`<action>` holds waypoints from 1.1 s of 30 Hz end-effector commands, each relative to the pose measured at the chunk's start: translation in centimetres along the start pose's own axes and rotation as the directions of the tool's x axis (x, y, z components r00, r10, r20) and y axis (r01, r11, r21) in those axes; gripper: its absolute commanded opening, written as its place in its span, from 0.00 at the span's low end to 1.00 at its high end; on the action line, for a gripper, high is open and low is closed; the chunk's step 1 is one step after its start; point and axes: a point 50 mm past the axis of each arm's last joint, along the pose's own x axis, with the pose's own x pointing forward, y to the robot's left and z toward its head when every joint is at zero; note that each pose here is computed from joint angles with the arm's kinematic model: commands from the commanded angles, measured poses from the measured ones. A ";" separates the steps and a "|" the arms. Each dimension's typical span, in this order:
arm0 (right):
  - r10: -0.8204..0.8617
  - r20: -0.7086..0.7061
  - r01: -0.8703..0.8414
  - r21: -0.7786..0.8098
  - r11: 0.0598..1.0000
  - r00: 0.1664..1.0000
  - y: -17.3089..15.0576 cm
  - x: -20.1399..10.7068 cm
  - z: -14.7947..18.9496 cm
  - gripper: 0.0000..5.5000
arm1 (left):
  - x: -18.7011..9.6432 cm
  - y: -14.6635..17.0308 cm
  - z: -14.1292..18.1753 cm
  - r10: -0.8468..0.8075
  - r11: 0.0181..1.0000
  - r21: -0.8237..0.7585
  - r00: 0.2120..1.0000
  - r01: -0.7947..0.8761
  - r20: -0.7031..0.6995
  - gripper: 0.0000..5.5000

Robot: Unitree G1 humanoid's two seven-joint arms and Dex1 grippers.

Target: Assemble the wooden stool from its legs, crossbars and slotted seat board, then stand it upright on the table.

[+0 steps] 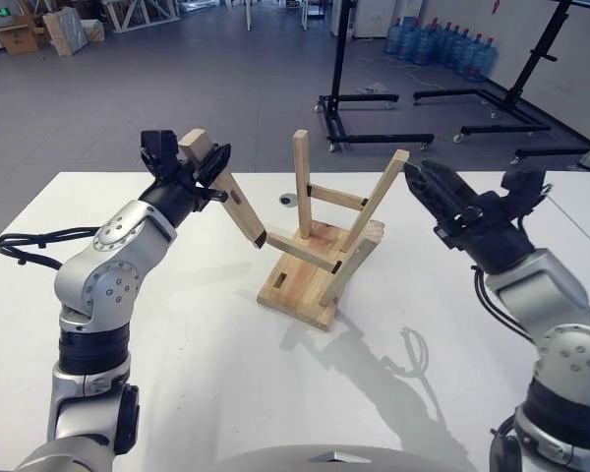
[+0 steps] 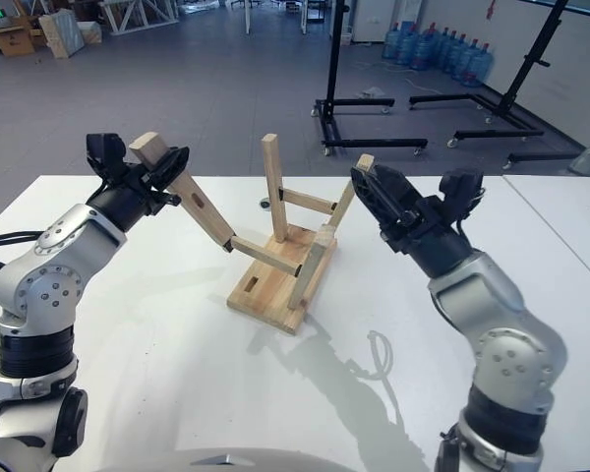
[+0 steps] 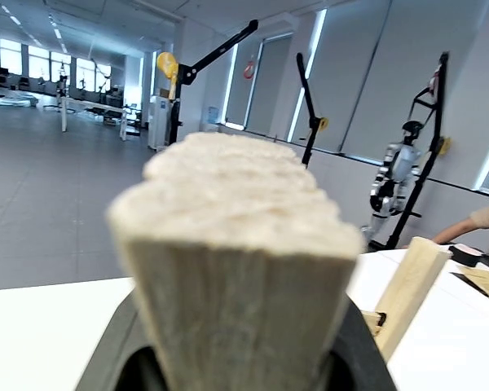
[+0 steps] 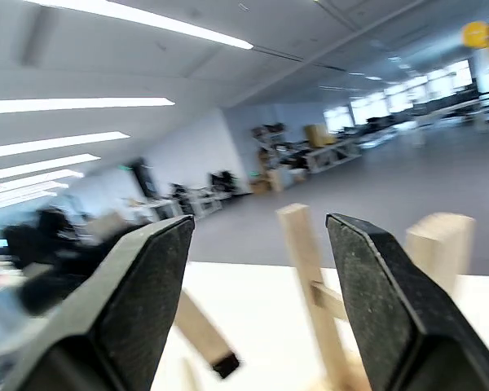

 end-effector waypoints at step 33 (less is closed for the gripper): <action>0.185 -0.428 -0.286 -0.184 0.941 0.884 1.4 -0.6 -6.3 0.39 | -1.0 -0.5 -3.3 -0.023 0.970 -0.244 0.991 -0.009 -0.129 0.18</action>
